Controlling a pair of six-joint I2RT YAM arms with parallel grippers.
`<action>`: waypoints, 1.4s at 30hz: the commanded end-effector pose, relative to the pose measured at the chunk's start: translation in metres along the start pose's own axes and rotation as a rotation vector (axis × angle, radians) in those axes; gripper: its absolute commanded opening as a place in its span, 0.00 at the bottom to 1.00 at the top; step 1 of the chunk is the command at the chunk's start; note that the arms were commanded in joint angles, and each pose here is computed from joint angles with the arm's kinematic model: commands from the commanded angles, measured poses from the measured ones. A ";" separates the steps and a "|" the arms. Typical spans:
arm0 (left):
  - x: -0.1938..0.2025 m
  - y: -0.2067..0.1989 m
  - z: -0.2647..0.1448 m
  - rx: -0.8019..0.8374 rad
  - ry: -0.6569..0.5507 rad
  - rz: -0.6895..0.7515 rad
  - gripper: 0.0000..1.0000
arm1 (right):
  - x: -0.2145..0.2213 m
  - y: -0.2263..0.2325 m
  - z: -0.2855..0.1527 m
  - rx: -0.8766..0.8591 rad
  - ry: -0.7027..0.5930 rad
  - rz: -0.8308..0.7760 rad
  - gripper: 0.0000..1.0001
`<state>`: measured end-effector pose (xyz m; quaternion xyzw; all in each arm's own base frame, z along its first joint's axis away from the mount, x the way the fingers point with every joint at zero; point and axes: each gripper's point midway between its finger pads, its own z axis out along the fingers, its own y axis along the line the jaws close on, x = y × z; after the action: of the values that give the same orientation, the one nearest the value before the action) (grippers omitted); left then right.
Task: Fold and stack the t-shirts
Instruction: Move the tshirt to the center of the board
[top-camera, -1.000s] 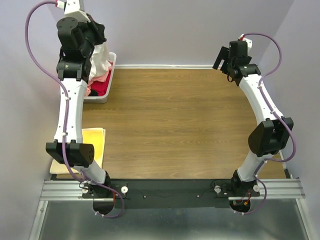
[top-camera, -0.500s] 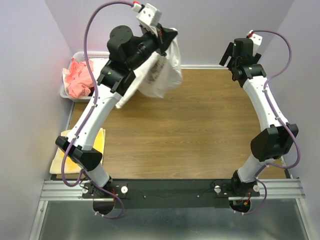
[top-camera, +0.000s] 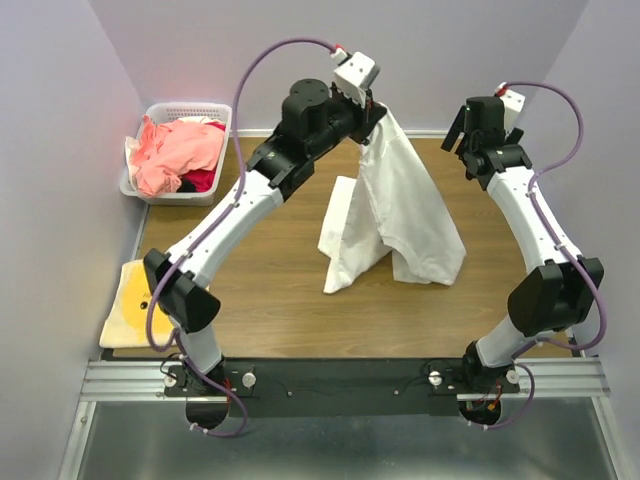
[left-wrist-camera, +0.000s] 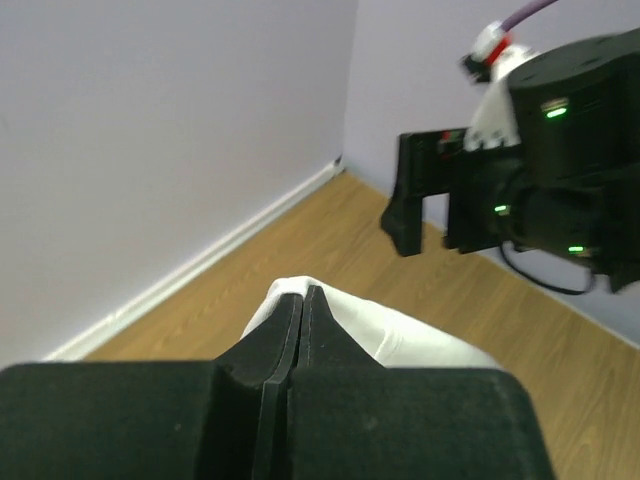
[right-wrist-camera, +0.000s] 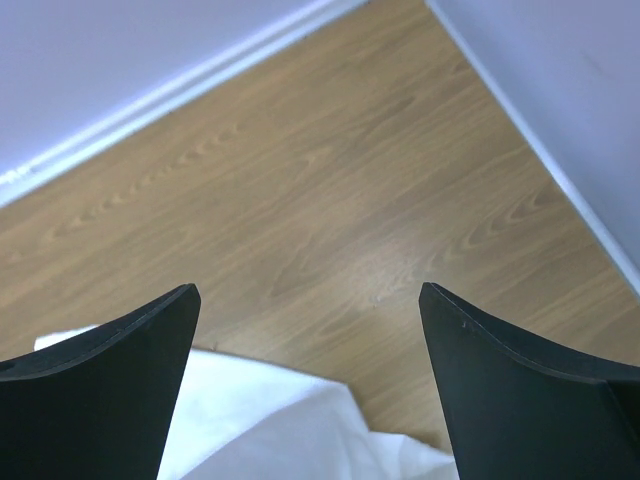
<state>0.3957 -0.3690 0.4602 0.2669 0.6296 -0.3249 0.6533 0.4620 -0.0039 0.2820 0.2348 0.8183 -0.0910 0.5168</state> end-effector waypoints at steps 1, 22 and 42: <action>0.091 0.051 0.028 -0.234 0.168 -0.047 0.00 | 0.029 0.003 -0.001 -0.049 0.077 -0.014 1.00; 0.071 0.109 0.057 -0.384 0.070 -0.149 0.00 | 0.098 0.088 -0.072 -0.513 0.204 -0.277 0.99; 0.066 0.118 0.060 -0.369 0.070 -0.136 0.00 | 0.178 0.135 -0.069 -0.508 0.229 -0.510 0.91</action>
<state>0.5242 -0.3479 0.3805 0.1090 0.7256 -0.2327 0.6383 0.3906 0.2032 0.1950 -0.1088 0.8968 0.0716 0.4227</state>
